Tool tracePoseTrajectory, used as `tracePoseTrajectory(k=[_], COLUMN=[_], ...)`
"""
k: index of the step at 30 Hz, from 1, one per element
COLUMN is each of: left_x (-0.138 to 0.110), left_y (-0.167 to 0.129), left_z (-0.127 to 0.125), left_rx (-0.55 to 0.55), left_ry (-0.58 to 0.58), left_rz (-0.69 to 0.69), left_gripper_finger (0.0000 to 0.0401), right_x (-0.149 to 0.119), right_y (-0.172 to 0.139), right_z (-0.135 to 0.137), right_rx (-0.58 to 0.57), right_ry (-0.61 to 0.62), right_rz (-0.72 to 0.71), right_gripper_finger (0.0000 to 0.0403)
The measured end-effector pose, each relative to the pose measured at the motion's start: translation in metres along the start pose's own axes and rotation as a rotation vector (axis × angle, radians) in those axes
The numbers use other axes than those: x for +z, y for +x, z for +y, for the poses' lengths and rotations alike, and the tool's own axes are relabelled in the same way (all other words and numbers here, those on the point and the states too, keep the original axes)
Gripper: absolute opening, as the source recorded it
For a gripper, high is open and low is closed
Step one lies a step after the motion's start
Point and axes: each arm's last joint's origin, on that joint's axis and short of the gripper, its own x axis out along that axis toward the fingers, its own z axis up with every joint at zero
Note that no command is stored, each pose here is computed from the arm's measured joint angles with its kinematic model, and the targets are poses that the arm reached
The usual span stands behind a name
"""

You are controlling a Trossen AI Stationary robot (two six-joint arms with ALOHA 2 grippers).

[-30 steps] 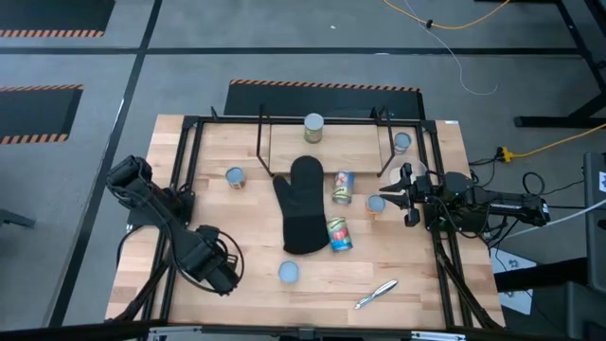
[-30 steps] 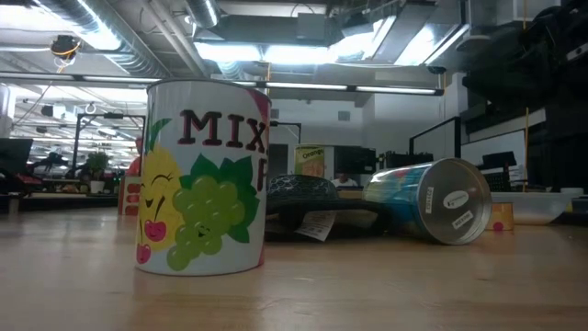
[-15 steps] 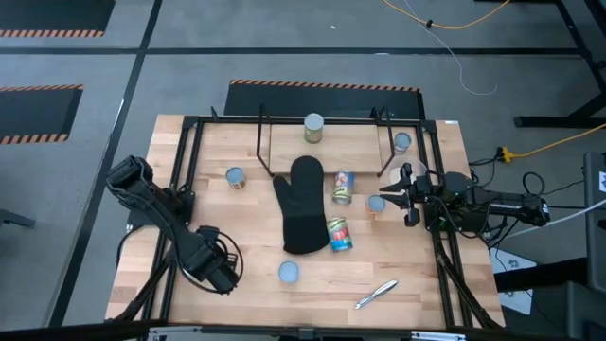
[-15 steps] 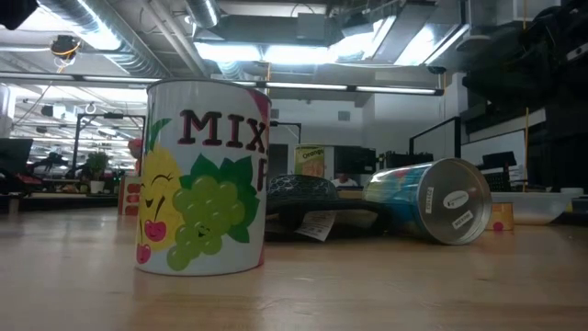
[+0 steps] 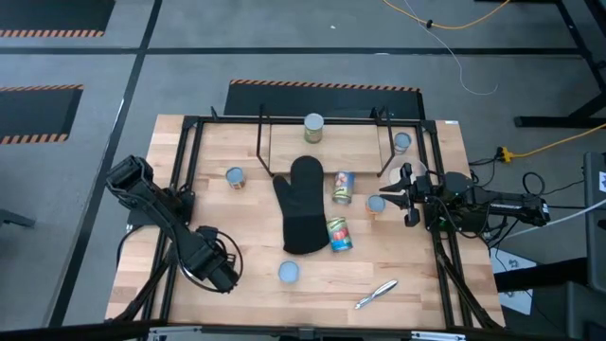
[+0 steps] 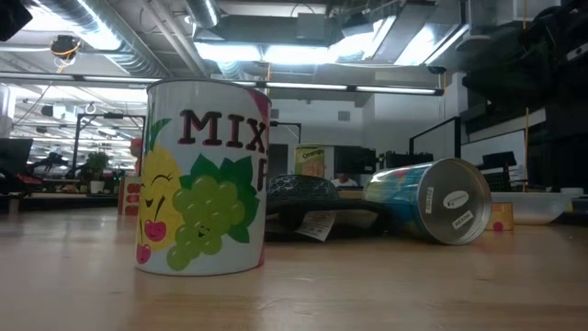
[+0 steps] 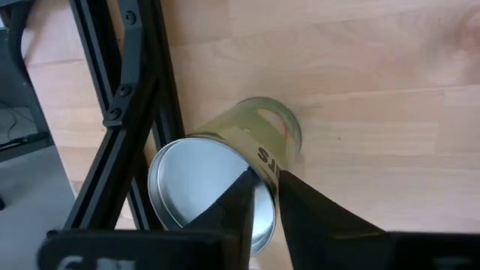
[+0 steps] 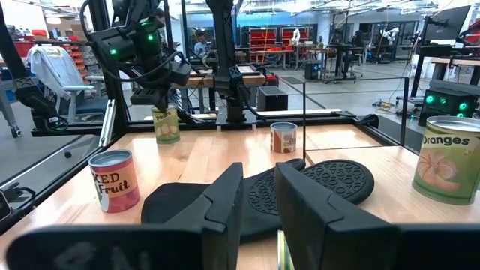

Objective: Pick and place cans onto a shelf
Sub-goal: Put the canned pears on the shelf

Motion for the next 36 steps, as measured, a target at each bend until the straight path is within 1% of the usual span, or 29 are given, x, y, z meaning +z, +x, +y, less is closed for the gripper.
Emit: tracePoseTrajectory(k=[4, 7, 12, 15, 19, 21, 27, 31, 36], left_x=[0.000, 0.000, 0.001, 0.003, 0.005, 0.006, 0.014, 0.031, 0.063], left_y=[0.000, 0.000, -0.002, -0.008, -0.024, -0.035, -0.069, -0.090, -0.114], left_z=[0.000, 0.000, -0.002, -0.007, -0.016, -0.021, -0.046, -0.063, -0.080], left_rx=[0.001, 0.000, -0.011, -0.046, -0.145, -0.207, -0.442, -0.592, -0.696], left_ry=[0.006, 0.015, 0.093, 0.162, 0.287, 0.370, 0.650, 0.804, 0.910], left_rz=[0.001, 0.000, 0.005, 0.007, -0.022, -0.025, -0.025, -0.111, -0.263], left_gripper_finger=[0.0008, 0.0007, 0.0003, 0.0002, 0.0001, 0.0001, 0.0001, 0.0001, 0.0000], right_x=[0.000, 0.000, 0.000, 0.000, 0.000, 0.000, 0.000, 0.000, 0.000], right_y=[0.000, 0.000, 0.000, 0.000, 0.000, 0.000, 0.000, 0.000, 0.000], right_z=[0.000, 0.000, 0.000, 0.000, 0.000, 0.000, 0.000, 0.000, 0.000], right_rx=[0.000, 0.000, 0.000, 0.000, 0.000, 0.000, 0.000, 0.000, 0.000], right_ry=[0.000, 0.000, 0.000, 0.000, 0.000, 0.000, 0.000, 0.000, 0.000], right_rz=[0.000, 0.000, 0.000, 0.000, 0.000, 0.000, 0.000, 0.000, 0.000], right_gripper_finger=[0.0084, 0.0084, 0.0084, 0.0084, 0.0084, 0.0084, 0.0084, 0.0084, 0.0084])
